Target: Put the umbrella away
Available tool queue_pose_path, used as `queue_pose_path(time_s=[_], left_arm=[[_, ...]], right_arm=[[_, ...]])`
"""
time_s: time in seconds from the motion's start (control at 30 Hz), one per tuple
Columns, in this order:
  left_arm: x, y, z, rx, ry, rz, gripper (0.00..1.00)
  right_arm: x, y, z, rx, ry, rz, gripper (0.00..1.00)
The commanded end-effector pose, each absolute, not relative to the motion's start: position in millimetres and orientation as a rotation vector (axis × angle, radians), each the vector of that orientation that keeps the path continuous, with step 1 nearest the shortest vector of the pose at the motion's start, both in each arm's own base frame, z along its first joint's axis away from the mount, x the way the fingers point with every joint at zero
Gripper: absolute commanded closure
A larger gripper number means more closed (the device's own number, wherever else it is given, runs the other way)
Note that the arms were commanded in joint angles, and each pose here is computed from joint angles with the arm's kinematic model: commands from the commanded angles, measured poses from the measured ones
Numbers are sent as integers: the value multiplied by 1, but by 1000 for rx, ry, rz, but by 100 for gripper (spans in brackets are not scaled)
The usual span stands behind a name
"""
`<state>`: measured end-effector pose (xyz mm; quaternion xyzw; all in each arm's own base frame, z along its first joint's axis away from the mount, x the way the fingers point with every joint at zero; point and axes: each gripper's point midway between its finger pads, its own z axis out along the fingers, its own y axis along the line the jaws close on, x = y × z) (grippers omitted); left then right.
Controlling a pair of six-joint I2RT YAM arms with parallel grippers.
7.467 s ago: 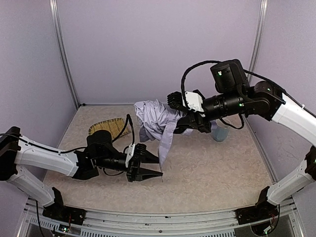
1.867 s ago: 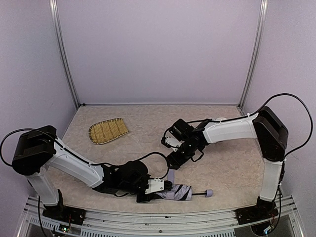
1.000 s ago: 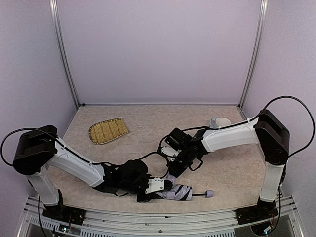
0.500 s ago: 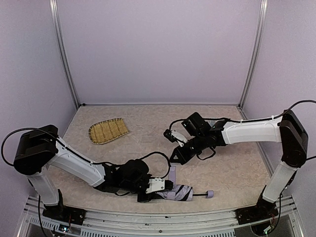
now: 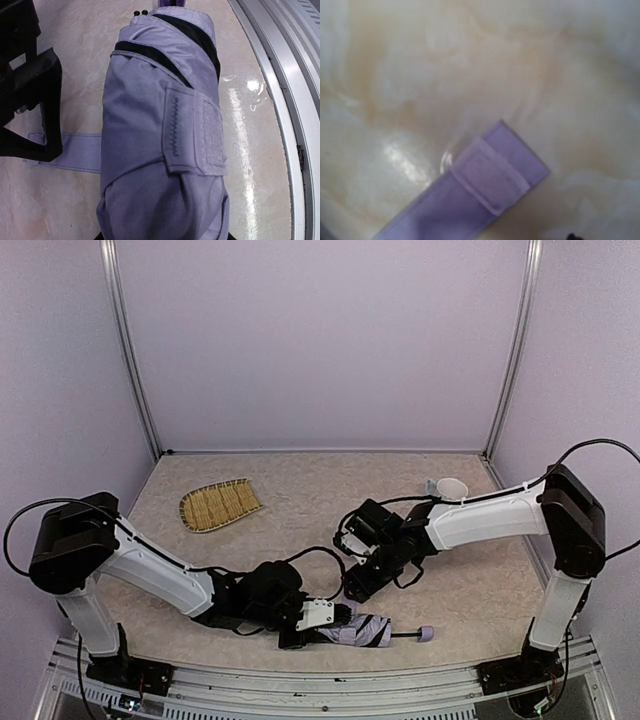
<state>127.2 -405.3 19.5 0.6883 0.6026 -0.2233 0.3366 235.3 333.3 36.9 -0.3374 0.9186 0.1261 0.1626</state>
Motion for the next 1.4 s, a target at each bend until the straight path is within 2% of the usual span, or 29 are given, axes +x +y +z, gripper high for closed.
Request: queue_pose_path(time_s=[0.0,0.2,0.3,0.37,0.47,0.57,0.6,0.77,1.03,1.37], left_arm=[[102,-354,-46,1999,1791,-534,80],[102,-353,-47,1997,1797,-543,80],[102,-353,-47,1996,1800,-547,80],[103,-353,-47,1992,1801,-550,80],[103,-353,-47,1992,1804,-553,80],[103,-353,-47,1990,1805,-554,80],[103,-353,-47,1990,1805,-555,80],[103,-353,-47,1990,1809,-558,82],[102,-354,-48,1993,1823,-571,87],[110,-355,-53,1960,1910,-617,94]], right_arm=[[232,336,22,-933,2660,281,26],[220,348,6,-996,2684,219,27],[219,346,0,-1008,2695,199,31],[217,346,-3,-1020,2698,199,43],[216,347,-10,-1029,2704,207,75],[218,345,-10,-1027,2694,194,97],[220,345,-9,-1023,2683,191,100],[236,355,15,-970,2616,345,100],[250,384,109,-939,2310,931,100],[232,368,142,-983,2165,1108,100]])
